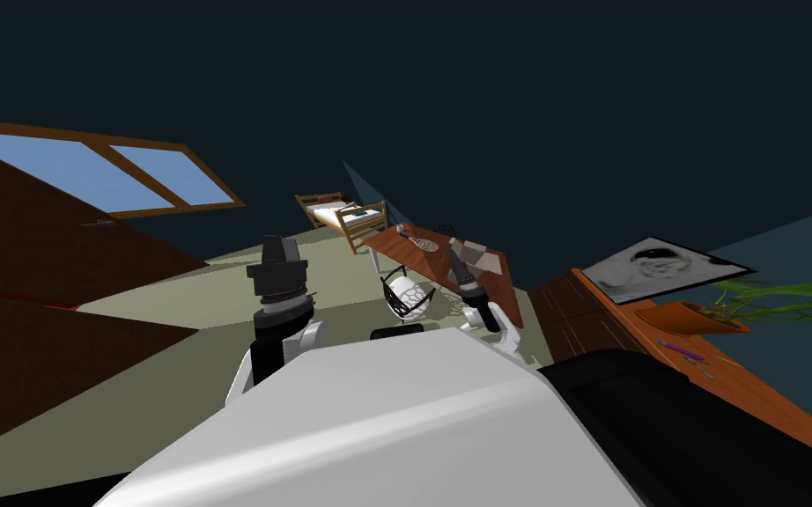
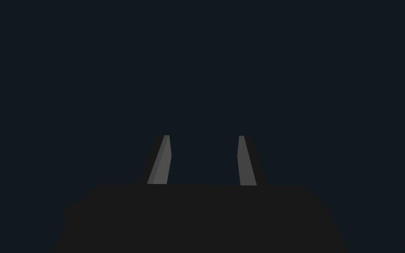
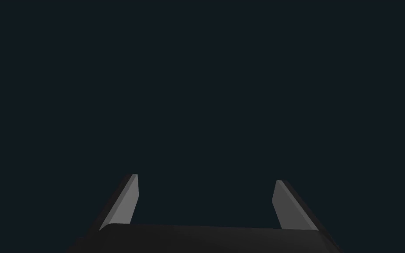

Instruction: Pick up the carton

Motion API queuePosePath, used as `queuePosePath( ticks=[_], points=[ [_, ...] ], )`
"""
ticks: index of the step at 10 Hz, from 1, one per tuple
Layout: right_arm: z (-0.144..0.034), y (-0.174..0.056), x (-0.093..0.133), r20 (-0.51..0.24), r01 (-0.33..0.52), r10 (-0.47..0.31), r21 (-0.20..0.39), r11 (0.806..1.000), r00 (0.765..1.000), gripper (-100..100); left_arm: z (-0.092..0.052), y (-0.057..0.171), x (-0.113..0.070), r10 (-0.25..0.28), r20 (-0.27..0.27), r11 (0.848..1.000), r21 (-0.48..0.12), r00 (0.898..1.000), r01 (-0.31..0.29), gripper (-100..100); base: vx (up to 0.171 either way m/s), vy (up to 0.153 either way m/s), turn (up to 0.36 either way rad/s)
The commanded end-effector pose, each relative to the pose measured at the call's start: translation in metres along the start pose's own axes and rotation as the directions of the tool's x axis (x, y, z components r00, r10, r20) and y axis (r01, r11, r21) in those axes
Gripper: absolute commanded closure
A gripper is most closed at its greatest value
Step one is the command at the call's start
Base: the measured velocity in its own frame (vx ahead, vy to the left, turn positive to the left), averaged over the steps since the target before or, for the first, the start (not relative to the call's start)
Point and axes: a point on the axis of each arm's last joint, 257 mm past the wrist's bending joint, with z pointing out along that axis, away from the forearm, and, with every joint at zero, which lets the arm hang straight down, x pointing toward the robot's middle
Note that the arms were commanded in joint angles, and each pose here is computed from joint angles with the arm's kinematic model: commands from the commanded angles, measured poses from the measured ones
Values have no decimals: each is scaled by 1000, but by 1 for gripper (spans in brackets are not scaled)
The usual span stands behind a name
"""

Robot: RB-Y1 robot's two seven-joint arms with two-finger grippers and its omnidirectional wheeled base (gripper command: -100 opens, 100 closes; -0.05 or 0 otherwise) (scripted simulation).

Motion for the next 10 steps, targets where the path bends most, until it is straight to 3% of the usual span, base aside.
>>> queuePosePath(
  ticks=[1, 6, 7, 8, 9, 10],
  points=[
    [1, -13, 6, -53, 65, -65, 7, 998, 996, -100, 0, 0, 0, 0, 0, 1000, 0, 1000, 0, 0, 30, 126, 1],
    [1, -38, 13, -172, 207, -205, -7, 978, 963, -100, 0, 0, 0, 0, 0, 1000, 0, 1000, 0, 0, 19, 125, -3],
    [0, -52, 15, -210, 267, -262, -6, 964, 942, -100, 0, 0, 0, 0, 0, 1000, 0, 1000, 0, 0, 21, 110, 3],
    [0, -52, 15, -223, 277, -273, -16, 961, 936, -100, 0, 0, 0, 0, 0, 1000, 0, 1000, 0, 0, 14, 107, -2],
    [-2, -67, 15, -261, 338, -330, -17, 941, 907, -100, 0, 0, 0, 0, 0, 1000, 0, 1000, 0, 0, 9, 149, 5],
    [-2, -67, 14, -273, 347, -341, -27, 937, 899, -100, 0, 0, 0, 0, 0, 1000, 0, 1000, 0, 0, 22, 135, -7]
  ],
)
